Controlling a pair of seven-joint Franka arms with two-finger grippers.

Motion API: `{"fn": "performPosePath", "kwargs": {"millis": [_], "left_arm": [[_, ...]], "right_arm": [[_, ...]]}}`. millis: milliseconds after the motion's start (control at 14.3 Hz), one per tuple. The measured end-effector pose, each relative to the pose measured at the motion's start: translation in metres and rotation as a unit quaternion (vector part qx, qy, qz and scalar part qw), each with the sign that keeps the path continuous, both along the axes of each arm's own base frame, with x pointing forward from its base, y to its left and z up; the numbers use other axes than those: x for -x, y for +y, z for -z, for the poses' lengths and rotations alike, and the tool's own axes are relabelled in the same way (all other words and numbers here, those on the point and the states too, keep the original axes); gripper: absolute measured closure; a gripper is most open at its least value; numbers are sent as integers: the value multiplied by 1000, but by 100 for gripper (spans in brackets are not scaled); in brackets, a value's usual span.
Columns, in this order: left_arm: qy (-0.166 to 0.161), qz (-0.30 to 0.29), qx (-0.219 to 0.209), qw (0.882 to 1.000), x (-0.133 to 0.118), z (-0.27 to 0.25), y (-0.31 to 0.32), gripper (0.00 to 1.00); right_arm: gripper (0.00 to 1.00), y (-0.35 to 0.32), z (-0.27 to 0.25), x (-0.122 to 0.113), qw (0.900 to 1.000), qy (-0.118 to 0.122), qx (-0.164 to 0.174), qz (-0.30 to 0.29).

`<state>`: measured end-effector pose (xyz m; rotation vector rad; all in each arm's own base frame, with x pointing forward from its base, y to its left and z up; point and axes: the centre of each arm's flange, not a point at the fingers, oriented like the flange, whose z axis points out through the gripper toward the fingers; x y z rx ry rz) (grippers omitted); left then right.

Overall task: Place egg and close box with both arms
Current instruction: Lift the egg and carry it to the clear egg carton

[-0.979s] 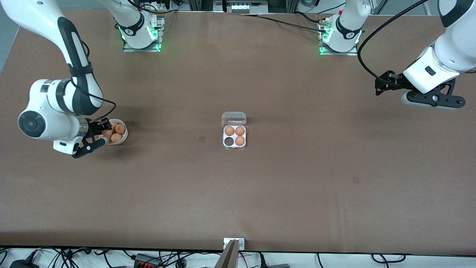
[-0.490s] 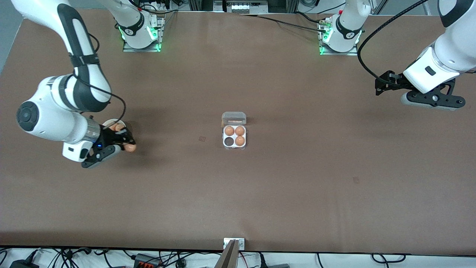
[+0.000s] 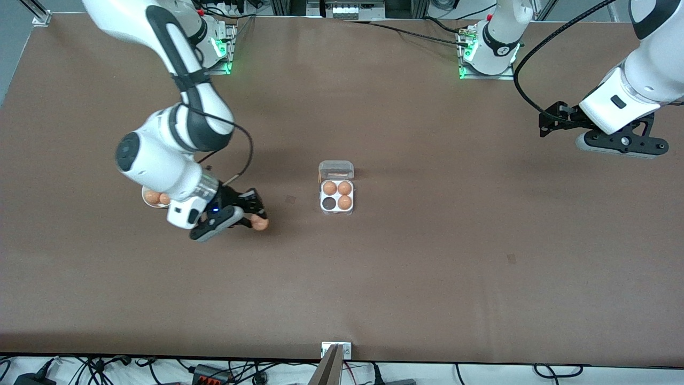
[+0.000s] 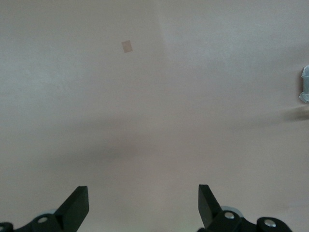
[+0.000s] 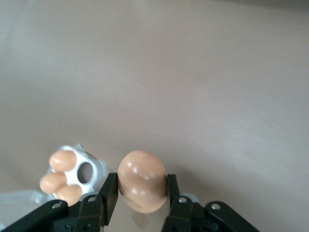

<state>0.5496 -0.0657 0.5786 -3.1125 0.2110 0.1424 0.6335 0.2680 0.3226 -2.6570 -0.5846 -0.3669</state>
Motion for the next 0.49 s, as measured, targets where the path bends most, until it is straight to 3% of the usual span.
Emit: {"fn": "performPosePath", "kwargs": {"millis": [210,490], "left_arm": [[0,0,0,1000,0,0,0,0],[0,0,0,1000,0,0,0,0]], "right_arm": [[55,55,21,17,999,-36,-9,3],[55,118,62,51,998,-65,-19,16]]}}
